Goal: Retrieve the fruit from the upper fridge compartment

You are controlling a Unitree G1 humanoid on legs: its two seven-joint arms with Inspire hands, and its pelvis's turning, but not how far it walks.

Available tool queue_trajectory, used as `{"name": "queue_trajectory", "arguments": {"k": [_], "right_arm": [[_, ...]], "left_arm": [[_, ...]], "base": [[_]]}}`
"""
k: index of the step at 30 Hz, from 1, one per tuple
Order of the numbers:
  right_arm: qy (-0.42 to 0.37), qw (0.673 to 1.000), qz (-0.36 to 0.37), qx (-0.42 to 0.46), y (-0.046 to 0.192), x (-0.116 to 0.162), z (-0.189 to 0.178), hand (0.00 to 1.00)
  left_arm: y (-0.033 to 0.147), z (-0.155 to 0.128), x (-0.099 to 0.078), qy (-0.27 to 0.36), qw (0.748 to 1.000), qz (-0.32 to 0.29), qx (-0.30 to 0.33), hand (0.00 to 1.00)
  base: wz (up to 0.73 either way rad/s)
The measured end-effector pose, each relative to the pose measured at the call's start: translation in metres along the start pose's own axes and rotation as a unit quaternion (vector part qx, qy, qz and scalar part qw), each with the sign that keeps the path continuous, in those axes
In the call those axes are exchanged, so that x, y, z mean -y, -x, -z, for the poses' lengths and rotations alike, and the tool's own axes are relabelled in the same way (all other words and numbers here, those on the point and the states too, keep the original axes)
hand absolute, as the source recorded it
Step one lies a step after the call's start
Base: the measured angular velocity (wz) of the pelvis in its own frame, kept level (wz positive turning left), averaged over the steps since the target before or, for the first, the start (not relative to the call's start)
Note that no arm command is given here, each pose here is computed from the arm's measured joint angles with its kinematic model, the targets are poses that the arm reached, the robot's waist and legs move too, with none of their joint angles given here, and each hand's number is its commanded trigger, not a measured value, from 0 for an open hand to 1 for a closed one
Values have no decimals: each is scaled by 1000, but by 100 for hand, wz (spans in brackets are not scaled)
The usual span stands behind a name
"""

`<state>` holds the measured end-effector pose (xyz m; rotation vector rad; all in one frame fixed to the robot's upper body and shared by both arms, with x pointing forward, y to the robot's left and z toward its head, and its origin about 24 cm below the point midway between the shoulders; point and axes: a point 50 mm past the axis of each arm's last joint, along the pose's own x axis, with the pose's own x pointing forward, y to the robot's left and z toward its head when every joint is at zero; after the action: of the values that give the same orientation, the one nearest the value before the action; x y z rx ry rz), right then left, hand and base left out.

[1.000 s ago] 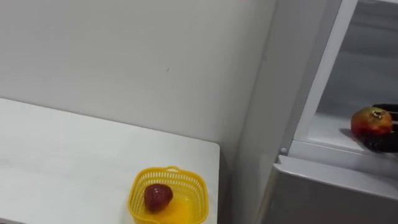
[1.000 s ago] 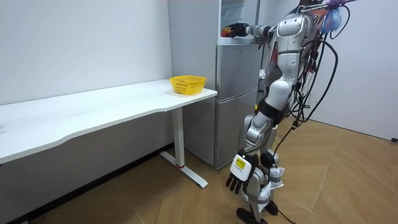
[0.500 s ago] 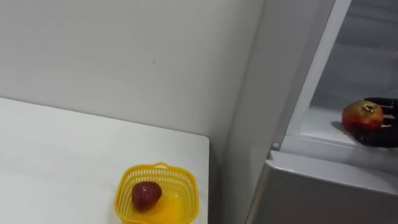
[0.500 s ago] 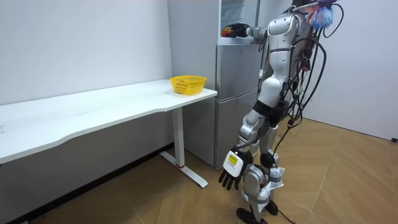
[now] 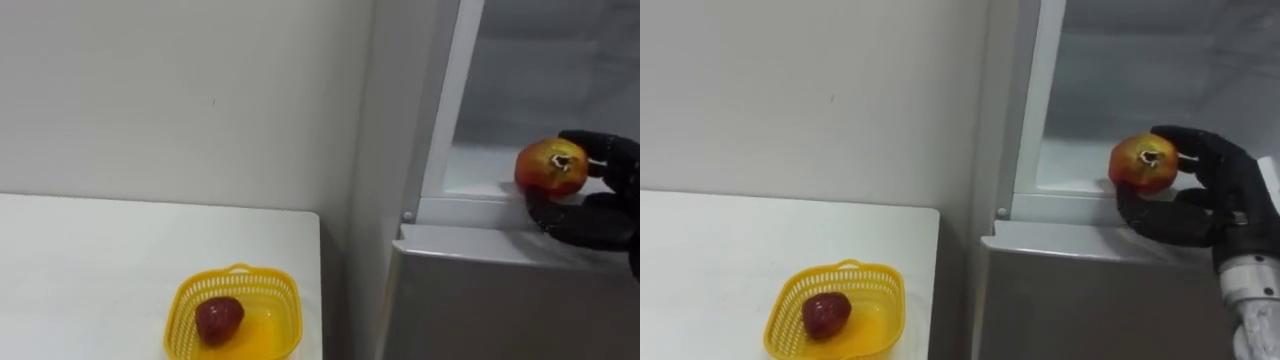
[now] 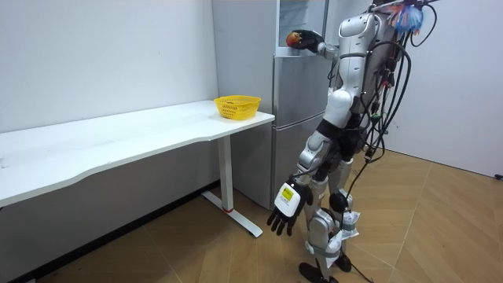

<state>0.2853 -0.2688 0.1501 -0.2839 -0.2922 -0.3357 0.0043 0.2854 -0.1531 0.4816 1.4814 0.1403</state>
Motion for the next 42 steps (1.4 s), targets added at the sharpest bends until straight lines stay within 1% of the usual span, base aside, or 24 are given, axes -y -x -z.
{"name": "queue_trajectory", "arguments": {"k": [2,5,9,15,19,25,28,30,33,38,42], "right_arm": [[-4,1000,7,-4,6,-1,2,100],[9,1000,21,-10,15,1,6,100],[40,999,8,36,33,-6,-10,100],[67,990,37,115,41,-18,-33,100],[61,986,49,149,45,-21,-42,100],[114,970,50,210,51,-27,-57,100],[110,964,31,239,57,-37,-68,100],[94,961,-6,259,64,-49,-75,100],[86,957,-43,275,69,-58,-81,100],[116,941,-78,309,73,-76,-88,100],[115,934,-102,322,76,-88,-90,100]], "left_arm": [[0,0,4,5,1000,5,-1,0],[0,-2,6,-4,1000,8,7,0],[0,-6,8,-11,1000,11,15,0],[0,-10,9,-16,999,1,29,0],[0,-10,10,-13,999,1,31,0],[0,-13,10,-14,999,1,39,0],[-1,-15,12,-21,999,5,37,0],[-1,-18,15,-27,999,8,40,0],[-1,-25,19,-34,998,14,52,0],[-1,-31,22,-46,997,21,59,0],[-1,-29,23,-60,996,25,57,0]], "base": [[-5],[-4],[-2],[-1],[0],[0],[0],[0],[-4],[1],[2]]}}
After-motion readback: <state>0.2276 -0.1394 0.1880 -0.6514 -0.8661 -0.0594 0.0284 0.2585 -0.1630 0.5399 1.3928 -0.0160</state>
